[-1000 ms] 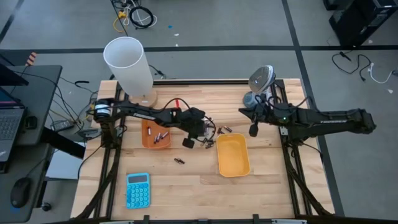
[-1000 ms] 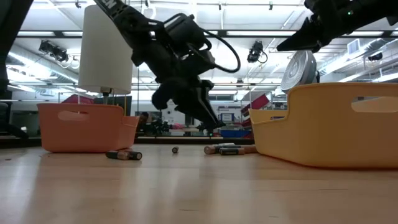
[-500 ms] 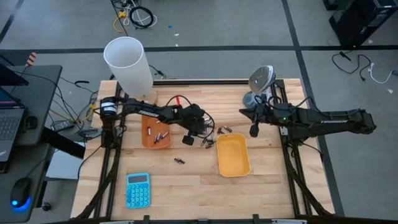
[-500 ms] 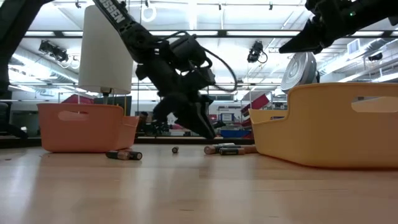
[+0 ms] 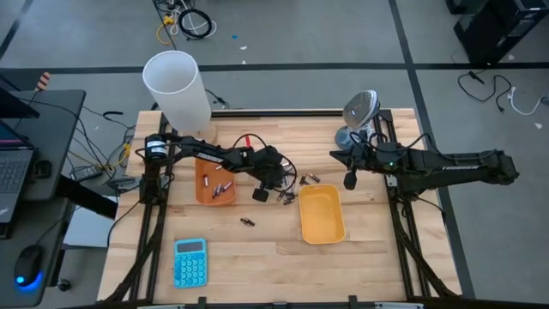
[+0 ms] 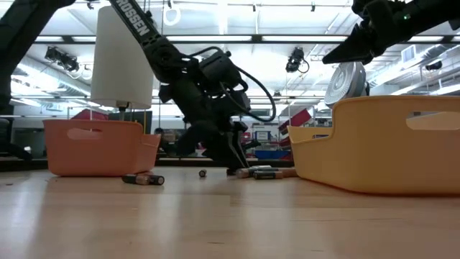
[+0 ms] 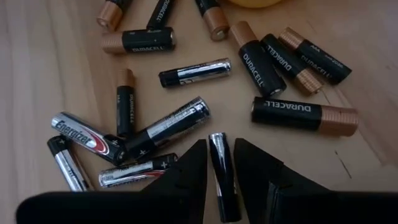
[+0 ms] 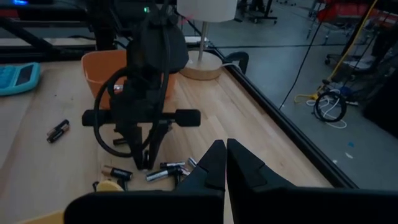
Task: Sort batteries
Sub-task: Put the silver battery into the orange bin
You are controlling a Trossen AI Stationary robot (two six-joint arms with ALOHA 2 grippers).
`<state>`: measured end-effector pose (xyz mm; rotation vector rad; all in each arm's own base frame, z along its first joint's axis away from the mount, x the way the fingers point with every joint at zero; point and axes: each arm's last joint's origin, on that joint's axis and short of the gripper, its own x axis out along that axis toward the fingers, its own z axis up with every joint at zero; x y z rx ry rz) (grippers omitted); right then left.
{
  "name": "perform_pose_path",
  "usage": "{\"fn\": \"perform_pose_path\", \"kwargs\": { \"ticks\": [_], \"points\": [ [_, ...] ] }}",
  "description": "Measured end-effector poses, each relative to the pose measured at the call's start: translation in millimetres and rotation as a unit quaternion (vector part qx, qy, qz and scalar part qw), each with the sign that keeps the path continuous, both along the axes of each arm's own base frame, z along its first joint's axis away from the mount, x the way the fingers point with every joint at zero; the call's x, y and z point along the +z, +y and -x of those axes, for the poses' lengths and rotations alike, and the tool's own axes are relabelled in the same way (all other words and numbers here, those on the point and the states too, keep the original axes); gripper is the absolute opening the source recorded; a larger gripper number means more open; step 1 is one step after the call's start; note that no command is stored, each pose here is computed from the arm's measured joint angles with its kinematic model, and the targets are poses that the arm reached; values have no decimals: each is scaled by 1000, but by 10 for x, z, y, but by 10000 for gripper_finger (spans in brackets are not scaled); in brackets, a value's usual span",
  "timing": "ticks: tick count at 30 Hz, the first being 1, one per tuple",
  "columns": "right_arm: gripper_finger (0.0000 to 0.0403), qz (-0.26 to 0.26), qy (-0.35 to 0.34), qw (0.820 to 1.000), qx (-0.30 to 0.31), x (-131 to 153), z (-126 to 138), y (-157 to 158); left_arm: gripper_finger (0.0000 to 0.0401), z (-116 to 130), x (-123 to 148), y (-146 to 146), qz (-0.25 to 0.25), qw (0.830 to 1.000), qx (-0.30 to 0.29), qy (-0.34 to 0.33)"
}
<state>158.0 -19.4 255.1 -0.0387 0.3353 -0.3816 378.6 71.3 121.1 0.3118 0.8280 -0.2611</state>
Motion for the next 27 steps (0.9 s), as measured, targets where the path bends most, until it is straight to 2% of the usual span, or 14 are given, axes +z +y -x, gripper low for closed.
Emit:
{"fn": "perform_pose_path", "kwargs": {
  "ticks": [7,13,18,24,27],
  "points": [
    [3,-2,1,1000,-1,-4,1,0,79,25,-10,0,11,999,27,22],
    [3,-1,2,1000,0,-5,0,0,15,40,-16,-5,13,999,26,31],
    [3,-1,3,1000,0,-6,1,0,13,42,-17,-8,14,999,27,32],
    [3,0,3,1000,0,-7,1,0,8,112,124,-30,34,998,41,37],
    [3,0,4,1000,0,-7,1,0,5,142,309,-40,34,998,40,16]
  ]
}}
